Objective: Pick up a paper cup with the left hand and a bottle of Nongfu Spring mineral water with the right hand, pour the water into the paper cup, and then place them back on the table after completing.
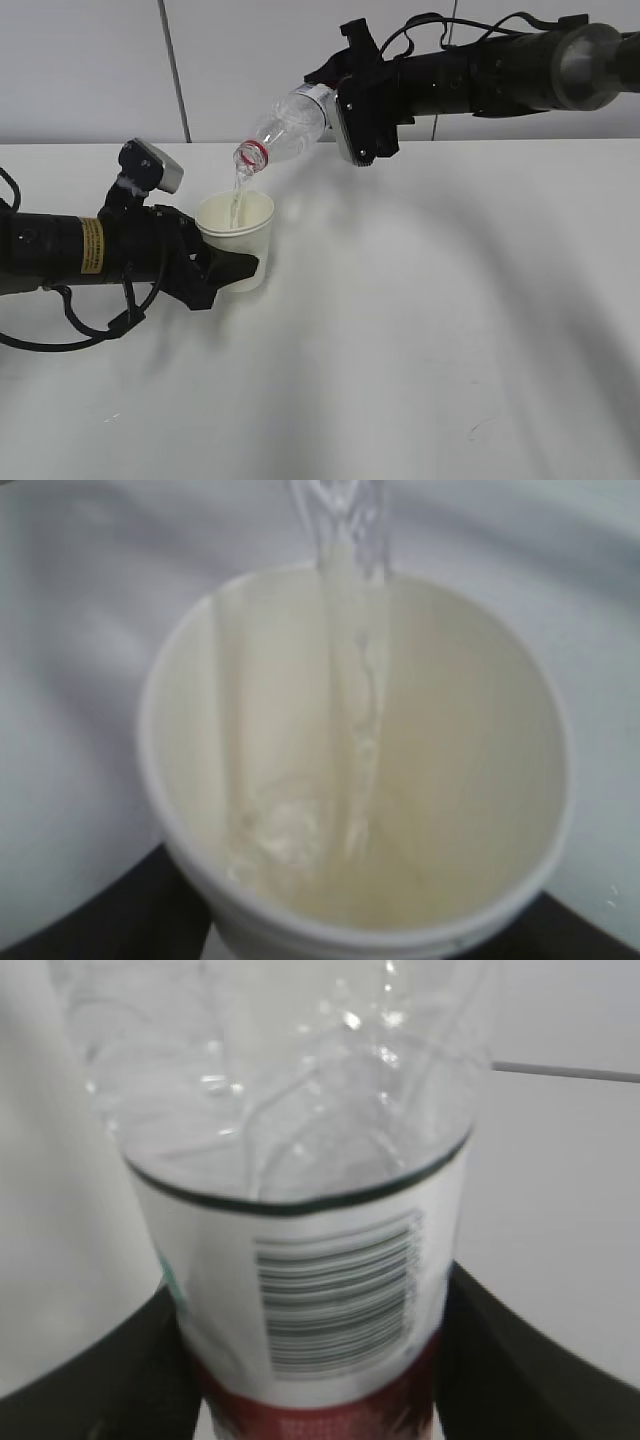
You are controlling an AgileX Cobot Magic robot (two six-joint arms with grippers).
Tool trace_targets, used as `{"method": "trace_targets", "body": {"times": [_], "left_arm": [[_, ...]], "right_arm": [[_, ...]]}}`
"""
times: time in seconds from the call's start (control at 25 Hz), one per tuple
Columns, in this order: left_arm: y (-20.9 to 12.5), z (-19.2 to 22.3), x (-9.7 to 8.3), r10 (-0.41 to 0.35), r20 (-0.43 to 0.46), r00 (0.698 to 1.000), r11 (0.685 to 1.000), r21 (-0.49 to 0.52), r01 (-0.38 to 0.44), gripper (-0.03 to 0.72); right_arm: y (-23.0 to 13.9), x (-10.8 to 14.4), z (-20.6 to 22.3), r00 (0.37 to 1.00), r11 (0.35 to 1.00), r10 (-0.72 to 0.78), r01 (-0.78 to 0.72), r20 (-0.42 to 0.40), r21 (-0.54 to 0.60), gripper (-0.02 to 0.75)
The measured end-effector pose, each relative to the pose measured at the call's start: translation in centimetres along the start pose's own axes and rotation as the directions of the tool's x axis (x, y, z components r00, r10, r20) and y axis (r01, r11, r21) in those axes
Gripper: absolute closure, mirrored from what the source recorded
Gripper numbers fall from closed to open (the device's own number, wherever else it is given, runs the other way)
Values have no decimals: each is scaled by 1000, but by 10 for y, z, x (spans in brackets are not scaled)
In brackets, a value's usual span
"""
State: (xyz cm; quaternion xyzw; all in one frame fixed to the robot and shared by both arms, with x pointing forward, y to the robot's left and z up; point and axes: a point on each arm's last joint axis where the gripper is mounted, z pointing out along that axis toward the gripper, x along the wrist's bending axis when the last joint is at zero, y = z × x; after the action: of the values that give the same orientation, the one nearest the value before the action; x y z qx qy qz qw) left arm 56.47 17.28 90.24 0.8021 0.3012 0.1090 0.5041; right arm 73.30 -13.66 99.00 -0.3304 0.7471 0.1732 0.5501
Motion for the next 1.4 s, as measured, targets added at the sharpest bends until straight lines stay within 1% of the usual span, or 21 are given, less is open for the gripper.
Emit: {"method": "trace_targets", "body": {"times": [1.4], "left_arm": [[0, 0, 0, 1, 0, 1000, 1000, 2, -1, 293]], "right_arm": [[-1, 0, 0, 999, 999, -37, 37, -1, 7, 290]]}}
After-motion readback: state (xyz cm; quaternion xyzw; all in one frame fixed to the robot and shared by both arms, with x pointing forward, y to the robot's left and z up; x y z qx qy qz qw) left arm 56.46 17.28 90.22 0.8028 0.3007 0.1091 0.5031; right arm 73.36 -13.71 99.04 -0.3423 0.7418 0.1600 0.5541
